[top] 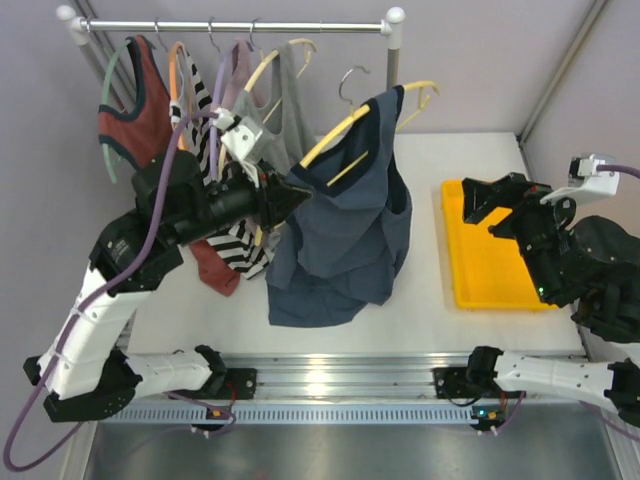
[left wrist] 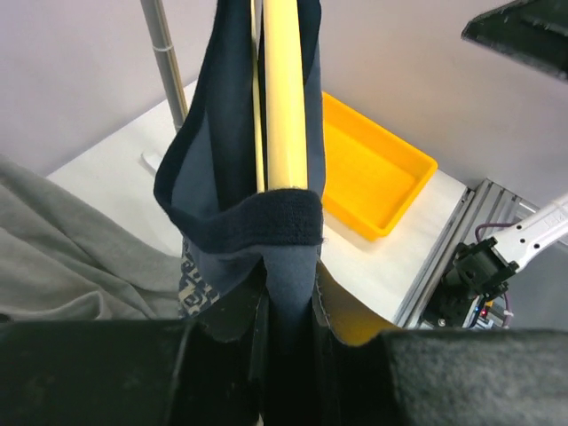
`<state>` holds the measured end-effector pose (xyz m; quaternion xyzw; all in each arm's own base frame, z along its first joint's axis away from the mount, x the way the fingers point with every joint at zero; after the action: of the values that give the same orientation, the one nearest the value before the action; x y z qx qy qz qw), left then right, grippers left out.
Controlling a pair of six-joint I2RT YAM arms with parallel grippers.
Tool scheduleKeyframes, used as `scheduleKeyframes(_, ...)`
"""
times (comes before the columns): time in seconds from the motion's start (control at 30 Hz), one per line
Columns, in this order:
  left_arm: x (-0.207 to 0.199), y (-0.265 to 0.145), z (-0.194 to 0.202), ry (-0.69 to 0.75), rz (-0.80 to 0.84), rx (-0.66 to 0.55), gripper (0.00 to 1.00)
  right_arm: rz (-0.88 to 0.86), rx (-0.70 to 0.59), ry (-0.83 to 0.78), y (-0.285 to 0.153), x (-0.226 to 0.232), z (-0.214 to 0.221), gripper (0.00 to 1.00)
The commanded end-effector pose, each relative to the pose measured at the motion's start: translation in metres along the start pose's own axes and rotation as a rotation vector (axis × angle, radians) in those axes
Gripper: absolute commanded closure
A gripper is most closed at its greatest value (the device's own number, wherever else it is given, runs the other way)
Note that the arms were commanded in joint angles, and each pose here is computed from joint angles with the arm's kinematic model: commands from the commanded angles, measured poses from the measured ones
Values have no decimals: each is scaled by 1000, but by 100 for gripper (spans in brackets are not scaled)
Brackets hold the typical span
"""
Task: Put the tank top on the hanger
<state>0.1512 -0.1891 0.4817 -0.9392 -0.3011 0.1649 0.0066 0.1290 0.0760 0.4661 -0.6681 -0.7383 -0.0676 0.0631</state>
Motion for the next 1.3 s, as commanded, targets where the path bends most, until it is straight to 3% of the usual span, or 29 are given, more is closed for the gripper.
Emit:
scheduleKeyframes(0.0,-6,-13,-33,39,-35,-32,100,22,11,-42,-2,-5,0,6)
scheduleKeyframes(0.17,-19,-31,-67,45,-21,-102,100,21,12,-46,-1,-4,0,6)
scheduleKeyframes(0.4,-25,-52,-84,43,-17,-195,100,12,15,-61,1,1,1,5)
scheduleKeyframes(0.73,-5,-49,-30,-20,-108,-42,100,-44,89,-78,8,18,38,5)
scheduleKeyframes(1.0,7,-69,-4,-59,-198,-37,100,-64,141,-96,11,28,60,5)
scheduleKeyframes(1.27,28,-37,14,-88,-316,-10,100,-89,177,-97,12,34,71,5)
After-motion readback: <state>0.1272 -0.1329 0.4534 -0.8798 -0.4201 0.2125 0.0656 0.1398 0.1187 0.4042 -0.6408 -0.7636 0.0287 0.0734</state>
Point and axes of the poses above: each gripper's point midway between its finger pads, its own y axis out along the fingers, its own x axis along the line the jaws close on, z = x × y, the point moved 7 cm from there along -y, back along the fingers, and after that the axes turned 10 degrees about -y, right-handed, at the moved point
